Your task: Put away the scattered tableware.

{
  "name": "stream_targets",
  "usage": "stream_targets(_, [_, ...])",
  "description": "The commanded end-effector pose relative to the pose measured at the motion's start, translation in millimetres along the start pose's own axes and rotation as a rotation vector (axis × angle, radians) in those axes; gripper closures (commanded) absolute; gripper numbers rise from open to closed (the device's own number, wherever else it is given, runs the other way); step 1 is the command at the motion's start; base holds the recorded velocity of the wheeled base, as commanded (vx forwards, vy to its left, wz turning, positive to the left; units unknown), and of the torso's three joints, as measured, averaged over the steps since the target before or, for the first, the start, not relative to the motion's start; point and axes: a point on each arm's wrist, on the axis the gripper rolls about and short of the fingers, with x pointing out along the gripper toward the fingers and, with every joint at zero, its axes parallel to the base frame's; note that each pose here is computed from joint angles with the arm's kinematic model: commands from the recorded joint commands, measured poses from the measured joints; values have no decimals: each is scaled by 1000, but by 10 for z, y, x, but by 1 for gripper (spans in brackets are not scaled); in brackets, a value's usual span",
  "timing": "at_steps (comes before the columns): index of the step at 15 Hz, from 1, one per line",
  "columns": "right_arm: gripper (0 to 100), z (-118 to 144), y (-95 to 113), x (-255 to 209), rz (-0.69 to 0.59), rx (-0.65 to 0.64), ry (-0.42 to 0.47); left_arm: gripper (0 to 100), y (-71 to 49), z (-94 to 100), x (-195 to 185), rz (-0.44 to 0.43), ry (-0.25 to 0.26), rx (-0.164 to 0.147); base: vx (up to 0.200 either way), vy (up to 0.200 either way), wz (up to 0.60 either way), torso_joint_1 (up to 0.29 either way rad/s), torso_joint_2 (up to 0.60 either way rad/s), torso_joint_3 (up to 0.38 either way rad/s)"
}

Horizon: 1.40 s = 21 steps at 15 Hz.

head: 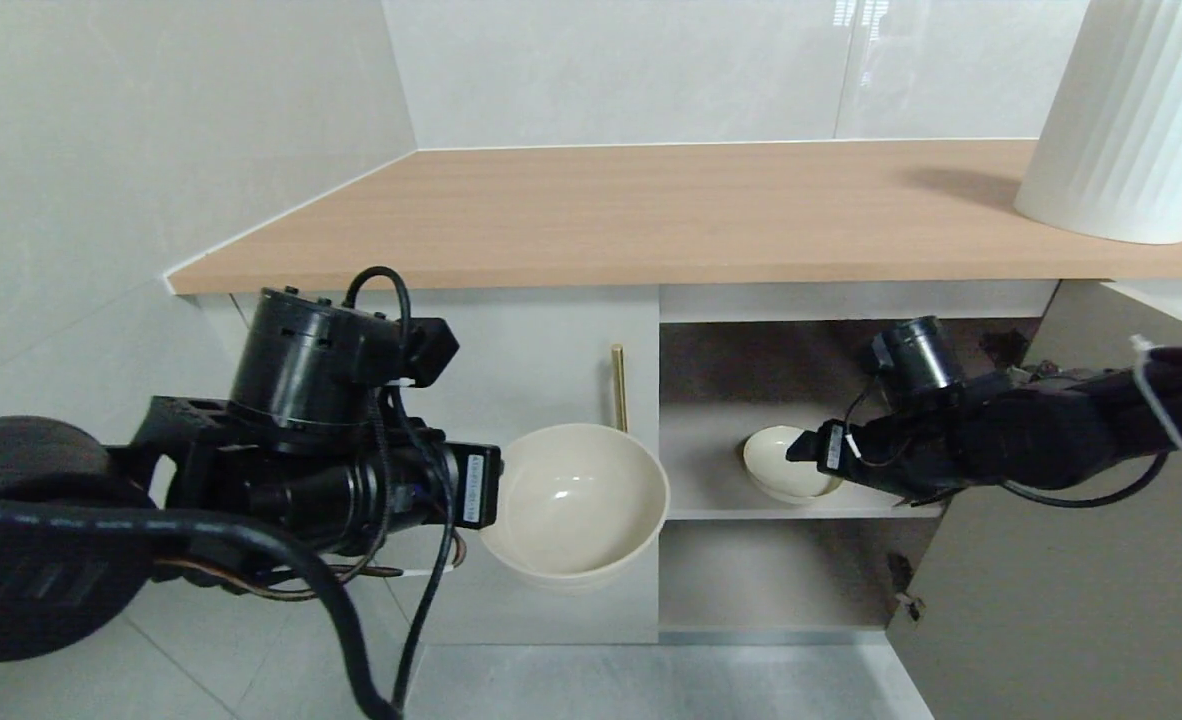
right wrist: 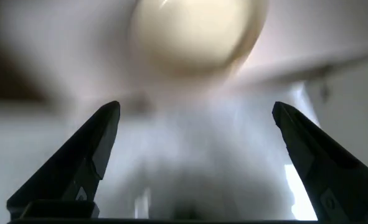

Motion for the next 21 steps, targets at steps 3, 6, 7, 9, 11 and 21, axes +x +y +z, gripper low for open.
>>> stream_targets(3, [0, -158, 96, -1446, 194, -235, 57, 100, -288, -87, 330, -24, 35, 70, 0, 0, 0, 0, 0, 0])
stream_targets(6, [0, -273, 189, -1599, 244, -284, 77, 100, -466, -273, 529, -36, 98, 131, 0, 0, 0, 0, 0, 0])
stream_targets(7, [0, -308, 226, -1588, 250, -297, 90, 100, -521, -322, 564, -34, 103, 143, 0, 0, 0, 0, 0, 0])
stream_targets(9, [0, -420, 300, -1497, 233, -338, 157, 100, -635, -411, 702, 27, 67, 159, 0, 0, 0, 0, 0, 0])
stream_targets(11, [0, -509, 378, -1379, 226, -361, 203, 100, -710, -413, 685, 31, 28, 163, 0, 0, 0, 0, 0, 0])
stream_targets(21, [0, -643, 531, -895, 178, -329, 266, 100, -881, -380, 447, -34, -14, 123, 0, 0, 0, 0, 0, 0])
